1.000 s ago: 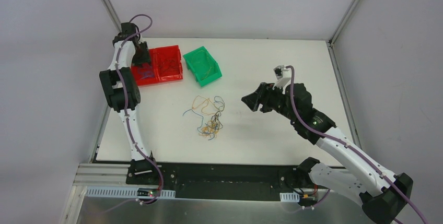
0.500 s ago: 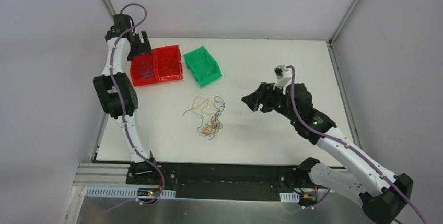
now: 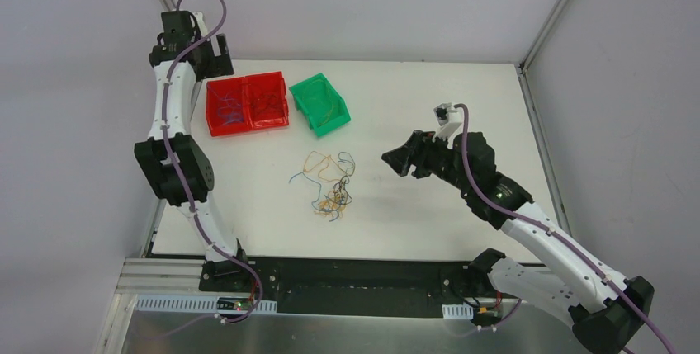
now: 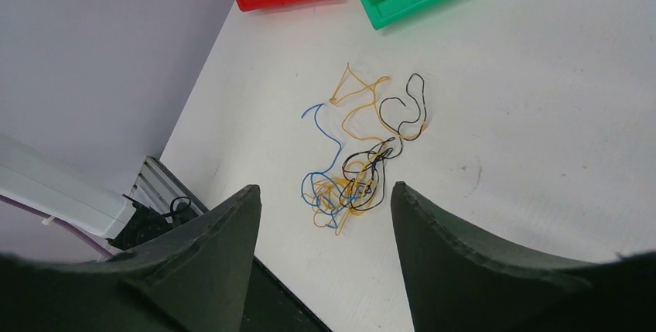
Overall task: Untangle the cables
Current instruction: Untie the cable.
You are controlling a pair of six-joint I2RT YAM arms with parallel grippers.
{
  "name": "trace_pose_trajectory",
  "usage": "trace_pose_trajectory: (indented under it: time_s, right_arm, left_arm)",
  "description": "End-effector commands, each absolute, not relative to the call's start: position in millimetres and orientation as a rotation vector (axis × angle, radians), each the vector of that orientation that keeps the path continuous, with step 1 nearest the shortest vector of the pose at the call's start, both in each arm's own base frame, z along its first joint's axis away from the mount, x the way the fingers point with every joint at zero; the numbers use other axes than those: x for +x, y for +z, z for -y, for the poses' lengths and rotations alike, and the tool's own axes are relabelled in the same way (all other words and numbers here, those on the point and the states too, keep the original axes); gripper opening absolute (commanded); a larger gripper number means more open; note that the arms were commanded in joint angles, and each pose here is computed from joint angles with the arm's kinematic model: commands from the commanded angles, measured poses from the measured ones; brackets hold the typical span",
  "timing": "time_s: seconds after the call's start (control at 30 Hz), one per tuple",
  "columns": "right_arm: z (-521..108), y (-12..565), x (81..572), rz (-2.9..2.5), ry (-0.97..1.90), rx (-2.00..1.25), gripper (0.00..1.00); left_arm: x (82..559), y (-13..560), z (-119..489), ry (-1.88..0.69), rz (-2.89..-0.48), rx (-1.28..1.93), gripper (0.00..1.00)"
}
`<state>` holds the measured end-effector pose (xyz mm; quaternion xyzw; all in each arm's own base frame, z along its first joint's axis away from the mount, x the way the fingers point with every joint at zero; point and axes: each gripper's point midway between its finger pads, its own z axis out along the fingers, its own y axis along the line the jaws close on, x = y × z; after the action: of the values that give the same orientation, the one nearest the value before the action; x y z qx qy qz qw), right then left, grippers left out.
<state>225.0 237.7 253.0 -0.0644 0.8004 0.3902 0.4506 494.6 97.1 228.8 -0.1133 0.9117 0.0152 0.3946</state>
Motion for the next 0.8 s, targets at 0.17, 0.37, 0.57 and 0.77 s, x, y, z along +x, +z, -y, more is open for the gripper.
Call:
trace_pose_trajectory:
  time_s: [0.17,0.37,0.57,0.77]
  right_arm:
    - [-246.7,285.8,224.2,-1.899,1.049,-0.174,0.66]
    - [-248.9,296.1,223.9,-1.895,1.063,-0.179,0.66]
    - [-251.7,310.6,225.3,-1.903,1.051,-0.213,0.66]
    - [-253.9,318.6,227.5,-1.921,1.041,-0.225,0.67]
  left_arm:
    - [497.9,300.0,-77.6,0.01,-2.076,0.01,0.92]
    - [490.8,341.8,-68.3,0.025,-1.976,0.145,0.86]
    - [488.2,372.7,-79.3,0.168,-1.895,0.273,0.94]
    - [500.8,389.5,-91.3,0.181,-1.851,0.335,0.92]
